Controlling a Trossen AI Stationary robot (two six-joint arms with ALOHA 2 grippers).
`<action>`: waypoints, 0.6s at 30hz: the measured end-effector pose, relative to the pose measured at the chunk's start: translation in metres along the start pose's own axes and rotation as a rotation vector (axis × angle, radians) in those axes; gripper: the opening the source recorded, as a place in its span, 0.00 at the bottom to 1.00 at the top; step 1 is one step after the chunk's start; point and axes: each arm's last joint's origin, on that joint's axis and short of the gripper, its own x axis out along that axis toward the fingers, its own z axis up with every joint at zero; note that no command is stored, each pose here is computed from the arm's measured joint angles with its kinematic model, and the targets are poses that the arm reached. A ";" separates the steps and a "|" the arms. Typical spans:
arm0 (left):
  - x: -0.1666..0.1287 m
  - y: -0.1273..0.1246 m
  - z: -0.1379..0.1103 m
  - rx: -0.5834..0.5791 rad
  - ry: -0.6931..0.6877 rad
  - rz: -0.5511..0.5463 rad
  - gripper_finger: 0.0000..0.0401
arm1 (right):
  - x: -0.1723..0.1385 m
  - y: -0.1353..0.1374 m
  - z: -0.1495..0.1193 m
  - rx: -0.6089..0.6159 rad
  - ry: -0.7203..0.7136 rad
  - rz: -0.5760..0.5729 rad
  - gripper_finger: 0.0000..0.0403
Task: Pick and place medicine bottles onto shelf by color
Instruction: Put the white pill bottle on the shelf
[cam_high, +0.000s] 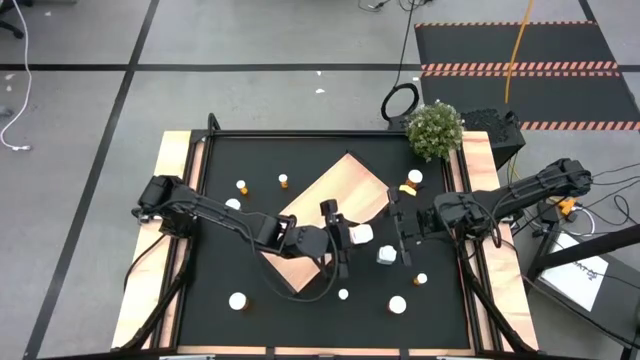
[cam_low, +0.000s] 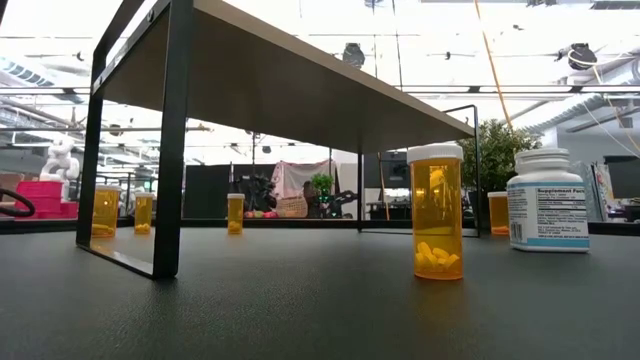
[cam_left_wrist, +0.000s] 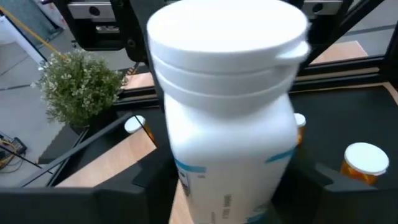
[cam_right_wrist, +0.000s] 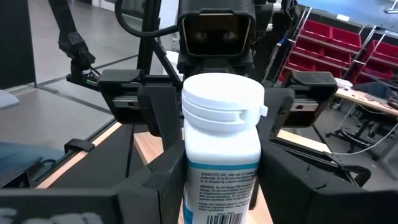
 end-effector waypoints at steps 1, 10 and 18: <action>0.000 0.000 0.000 0.001 0.001 0.000 0.48 | 0.000 0.000 0.000 0.000 -0.002 -0.002 0.42; 0.002 0.007 -0.009 0.047 0.093 0.055 0.40 | 0.000 -0.001 -0.001 0.036 0.035 -0.102 0.51; 0.008 0.029 -0.022 0.031 0.211 0.244 0.41 | 0.001 -0.004 0.009 0.131 0.110 -0.280 0.68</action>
